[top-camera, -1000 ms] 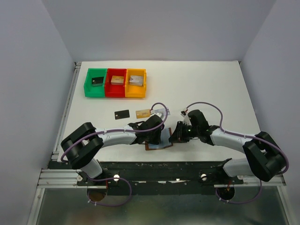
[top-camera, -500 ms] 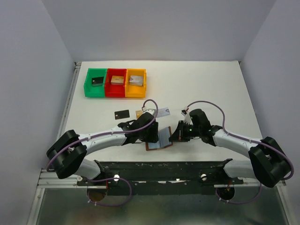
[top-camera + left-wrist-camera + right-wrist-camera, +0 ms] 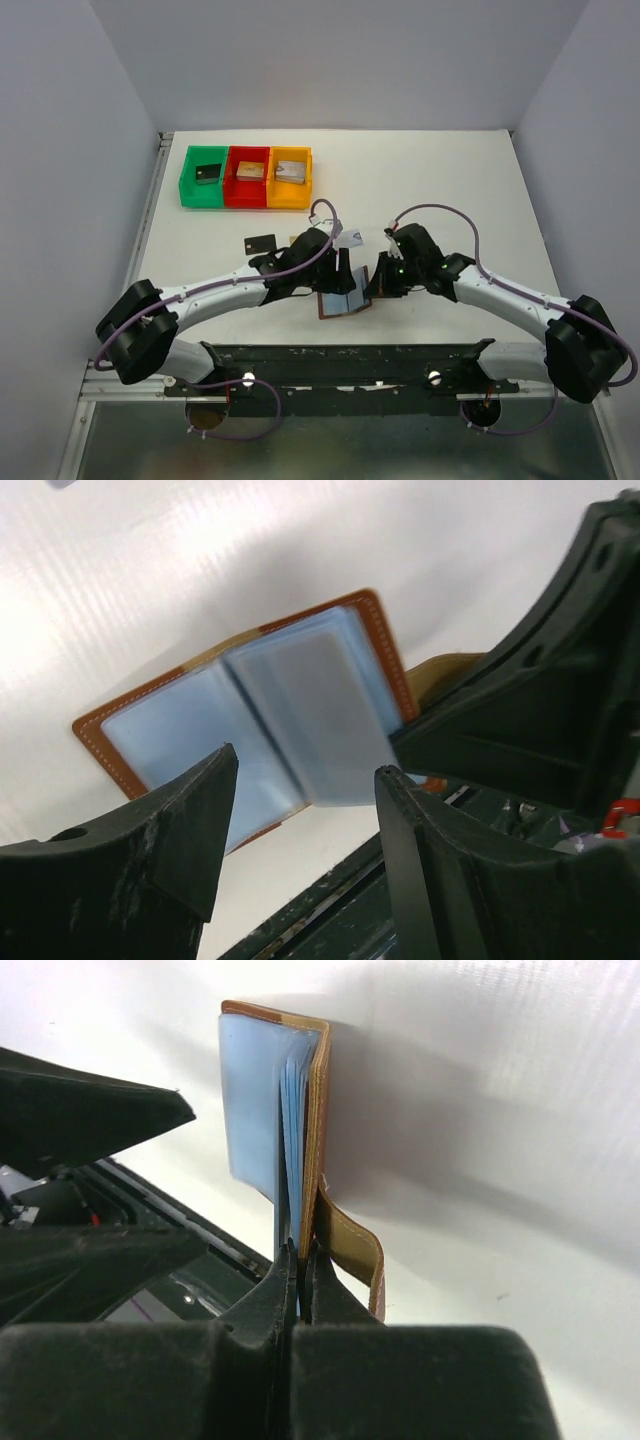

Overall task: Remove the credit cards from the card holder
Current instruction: Remove the credit card from the card holder.

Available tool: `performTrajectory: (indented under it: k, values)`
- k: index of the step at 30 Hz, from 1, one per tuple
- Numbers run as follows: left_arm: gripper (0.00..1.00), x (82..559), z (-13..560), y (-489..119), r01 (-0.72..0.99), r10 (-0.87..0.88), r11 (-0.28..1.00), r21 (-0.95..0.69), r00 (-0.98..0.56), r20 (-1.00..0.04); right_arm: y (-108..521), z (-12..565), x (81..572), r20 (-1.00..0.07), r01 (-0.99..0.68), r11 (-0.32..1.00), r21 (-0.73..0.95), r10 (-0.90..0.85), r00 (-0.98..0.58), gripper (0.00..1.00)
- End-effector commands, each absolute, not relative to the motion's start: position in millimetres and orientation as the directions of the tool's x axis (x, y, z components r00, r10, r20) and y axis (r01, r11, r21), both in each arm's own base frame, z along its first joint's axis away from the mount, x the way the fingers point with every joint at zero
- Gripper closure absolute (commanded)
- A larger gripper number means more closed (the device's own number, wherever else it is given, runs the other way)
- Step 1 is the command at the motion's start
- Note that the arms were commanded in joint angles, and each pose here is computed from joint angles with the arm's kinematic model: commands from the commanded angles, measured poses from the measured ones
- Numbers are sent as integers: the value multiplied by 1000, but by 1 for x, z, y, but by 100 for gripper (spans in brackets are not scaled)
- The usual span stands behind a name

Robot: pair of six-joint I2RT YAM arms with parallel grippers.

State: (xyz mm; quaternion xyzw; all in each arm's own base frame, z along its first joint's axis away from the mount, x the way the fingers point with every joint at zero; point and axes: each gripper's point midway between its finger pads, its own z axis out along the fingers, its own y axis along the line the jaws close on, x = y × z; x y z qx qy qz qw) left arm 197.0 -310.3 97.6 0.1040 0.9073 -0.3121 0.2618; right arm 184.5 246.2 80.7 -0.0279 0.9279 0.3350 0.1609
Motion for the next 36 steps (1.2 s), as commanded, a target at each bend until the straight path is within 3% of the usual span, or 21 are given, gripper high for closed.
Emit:
performTrajectory:
  k: [1,24,36]
  values:
    - [31,198,115,-336,408,38,731,-547,-825,-564,229,67,183,-308,-115,865,488,47,-950,100]
    - [30,195,89,-353,423,115,761,-492,-834,-539,243,61,179,-282,-106,882,459,31,-959,100]
    - [48,191,66,-333,390,162,830,-398,-853,-497,241,64,178,-292,-111,883,456,31,-956,100]
